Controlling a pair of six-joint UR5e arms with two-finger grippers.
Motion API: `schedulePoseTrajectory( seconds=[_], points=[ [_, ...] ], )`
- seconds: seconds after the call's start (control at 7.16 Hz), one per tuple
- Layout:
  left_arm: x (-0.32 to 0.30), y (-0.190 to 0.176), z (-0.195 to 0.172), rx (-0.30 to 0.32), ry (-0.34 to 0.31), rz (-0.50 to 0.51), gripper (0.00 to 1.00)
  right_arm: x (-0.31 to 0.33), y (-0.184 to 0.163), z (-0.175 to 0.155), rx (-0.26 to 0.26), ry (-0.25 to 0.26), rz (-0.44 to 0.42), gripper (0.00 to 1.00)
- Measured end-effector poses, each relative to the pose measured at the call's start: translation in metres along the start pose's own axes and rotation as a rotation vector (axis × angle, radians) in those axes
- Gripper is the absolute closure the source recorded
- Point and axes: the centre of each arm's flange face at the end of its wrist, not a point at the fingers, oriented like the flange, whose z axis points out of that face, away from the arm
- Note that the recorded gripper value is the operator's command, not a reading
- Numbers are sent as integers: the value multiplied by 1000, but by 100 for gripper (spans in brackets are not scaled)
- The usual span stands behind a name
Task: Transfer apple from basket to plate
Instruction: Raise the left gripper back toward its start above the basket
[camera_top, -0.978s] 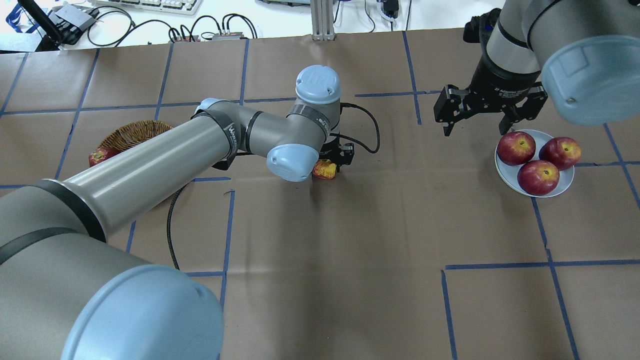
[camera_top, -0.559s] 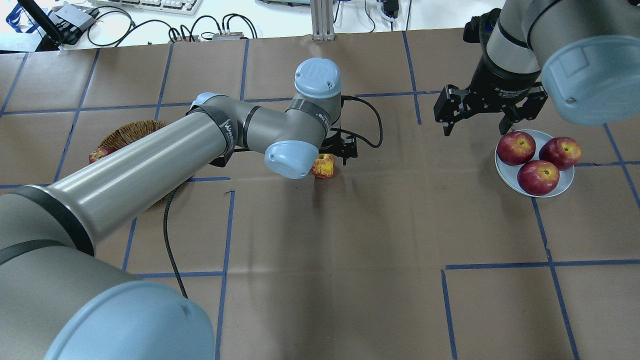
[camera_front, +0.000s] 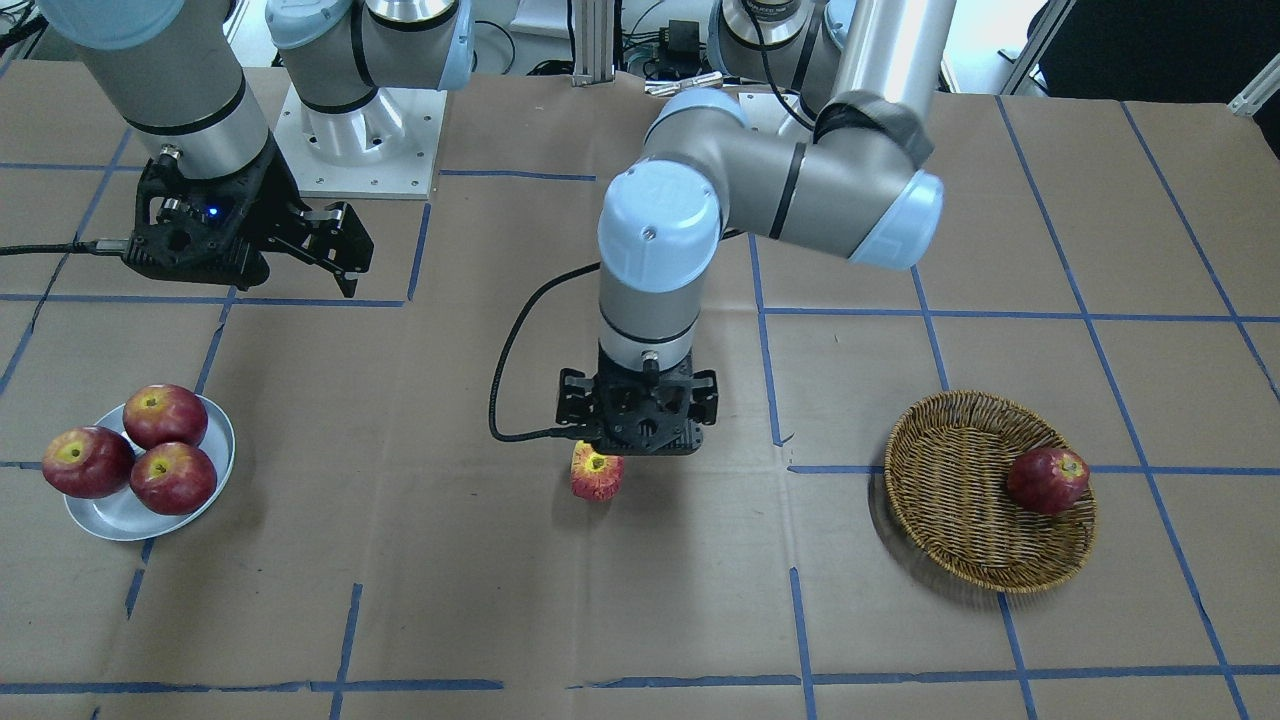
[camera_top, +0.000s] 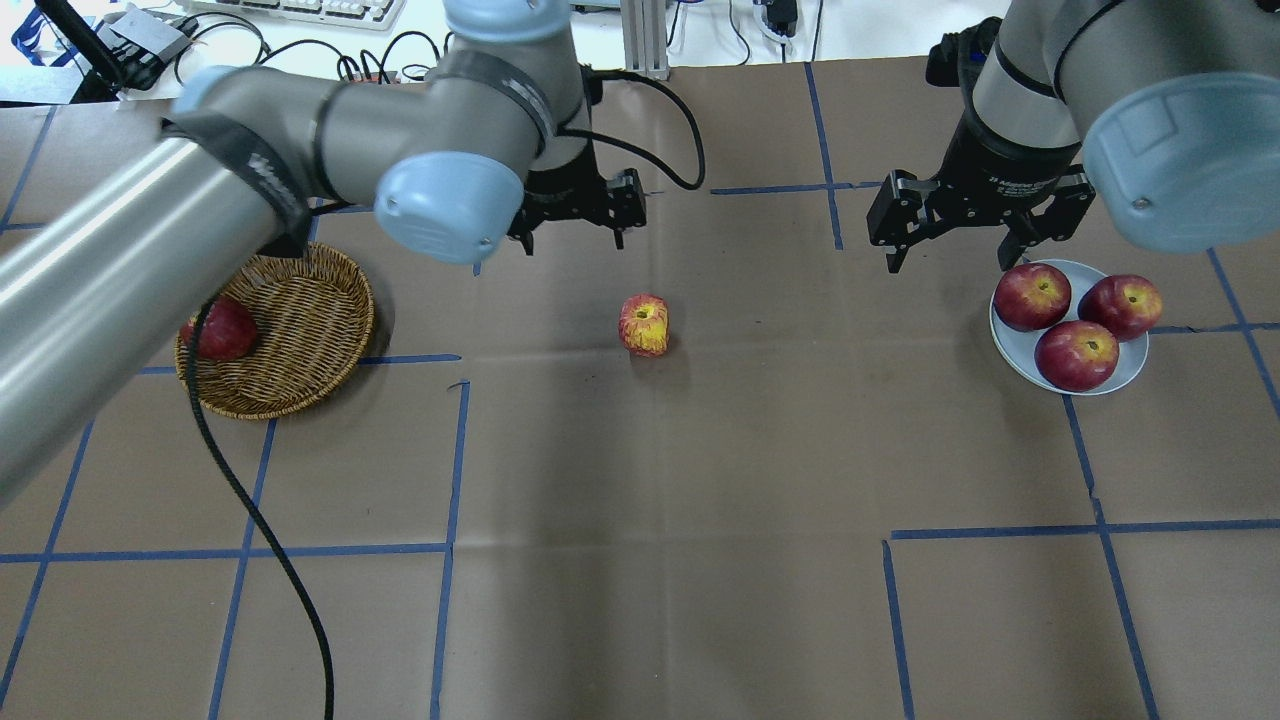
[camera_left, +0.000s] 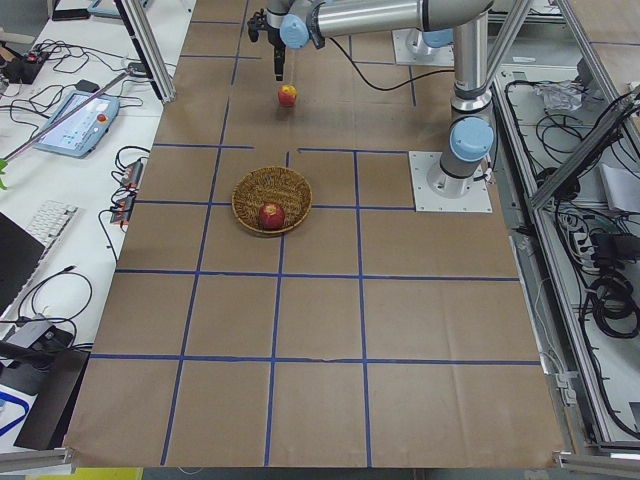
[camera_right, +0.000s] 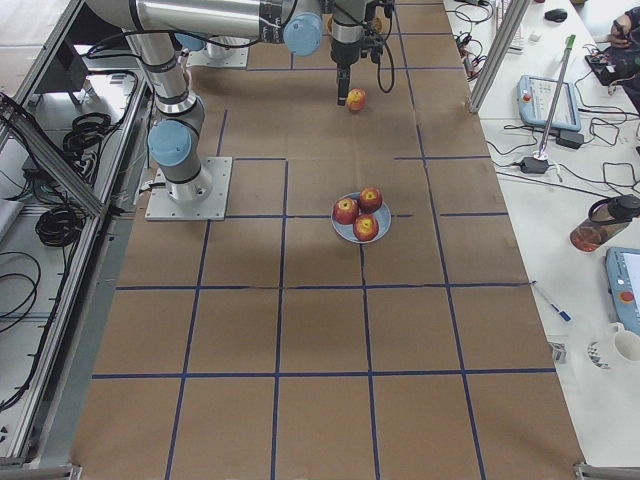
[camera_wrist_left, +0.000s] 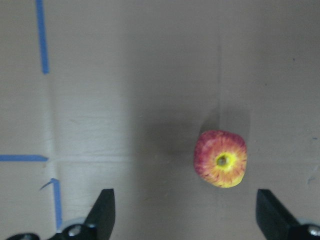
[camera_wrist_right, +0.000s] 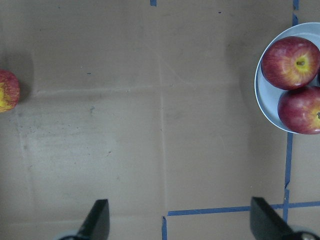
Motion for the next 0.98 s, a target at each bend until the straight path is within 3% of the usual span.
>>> schedulePoseTrajectory(
  seconds=[0.42, 0.7, 0.98],
  points=[
    [-113, 15, -114, -35, -16, 18, 1, 0, 0, 0, -1, 0, 0, 0],
    [-161, 29, -144, -30, -22, 62, 1, 0, 0, 1, -1, 0, 0, 0],
    [-172, 37, -155, -18, -26, 96, 1, 0, -1, 1, 0, 0, 0, 0]
  ],
)
